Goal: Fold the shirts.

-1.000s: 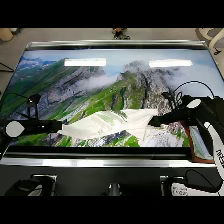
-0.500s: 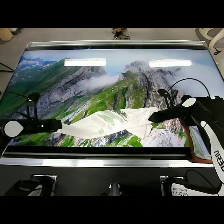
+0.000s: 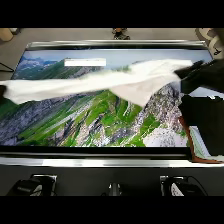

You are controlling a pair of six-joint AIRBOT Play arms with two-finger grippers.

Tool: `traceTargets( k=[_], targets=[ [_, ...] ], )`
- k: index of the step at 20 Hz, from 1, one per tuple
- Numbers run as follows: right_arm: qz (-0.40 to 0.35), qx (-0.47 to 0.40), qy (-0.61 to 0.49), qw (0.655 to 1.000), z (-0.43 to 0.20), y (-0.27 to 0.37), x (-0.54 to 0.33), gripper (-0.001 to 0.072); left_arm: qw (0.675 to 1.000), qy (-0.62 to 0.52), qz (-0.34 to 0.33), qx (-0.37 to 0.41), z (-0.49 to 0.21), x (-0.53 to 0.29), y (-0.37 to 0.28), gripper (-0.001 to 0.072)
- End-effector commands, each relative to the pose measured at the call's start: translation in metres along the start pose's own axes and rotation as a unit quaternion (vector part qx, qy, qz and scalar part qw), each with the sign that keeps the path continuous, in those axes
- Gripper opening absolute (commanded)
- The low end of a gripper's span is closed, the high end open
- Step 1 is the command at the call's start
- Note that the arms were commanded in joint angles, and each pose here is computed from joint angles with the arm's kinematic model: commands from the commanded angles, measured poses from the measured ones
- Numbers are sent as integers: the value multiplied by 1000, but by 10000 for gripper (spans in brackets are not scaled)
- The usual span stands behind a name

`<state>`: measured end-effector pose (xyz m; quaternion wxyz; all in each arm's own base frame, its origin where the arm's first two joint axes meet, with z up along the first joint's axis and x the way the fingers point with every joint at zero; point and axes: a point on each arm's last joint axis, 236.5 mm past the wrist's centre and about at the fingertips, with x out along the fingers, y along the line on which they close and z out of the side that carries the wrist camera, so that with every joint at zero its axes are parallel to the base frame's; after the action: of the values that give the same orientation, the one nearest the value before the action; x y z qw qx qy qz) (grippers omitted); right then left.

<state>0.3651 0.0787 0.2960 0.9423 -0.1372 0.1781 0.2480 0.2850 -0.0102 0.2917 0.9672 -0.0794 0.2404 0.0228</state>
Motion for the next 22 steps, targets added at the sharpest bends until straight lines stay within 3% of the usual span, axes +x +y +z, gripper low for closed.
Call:
traceTargets(
  k=[1,4,7,9,12,14,16,22],
  targets=[
    [-75,-32,-113,990,68,17,-95,18,997,-57,-1,-61,23,-70,12,33],
    [-64,-31,-73,995,47,31,-106,18,998,-17,-8,-67,-1,-76,10,33],
    [18,-11,117,993,-43,51,-81,18,994,88,3,-63,-61,-45,10,33],
    [93,32,241,965,-116,69,-60,18,978,192,-27,-71,-128,-12,-10,33],
    [165,104,351,916,-225,98,-24,18,926,363,-43,-98,-264,25,-22,33],
    [160,129,363,909,-280,101,10,18,900,412,-55,-131,-320,36,-30,33],
    [127,148,353,915,-303,84,44,18,901,399,-64,-157,-333,53,-35,34],
    [24,291,179,940,-256,9,157,18,936,267,-38,-225,-273,132,-17,34]
  ],
)
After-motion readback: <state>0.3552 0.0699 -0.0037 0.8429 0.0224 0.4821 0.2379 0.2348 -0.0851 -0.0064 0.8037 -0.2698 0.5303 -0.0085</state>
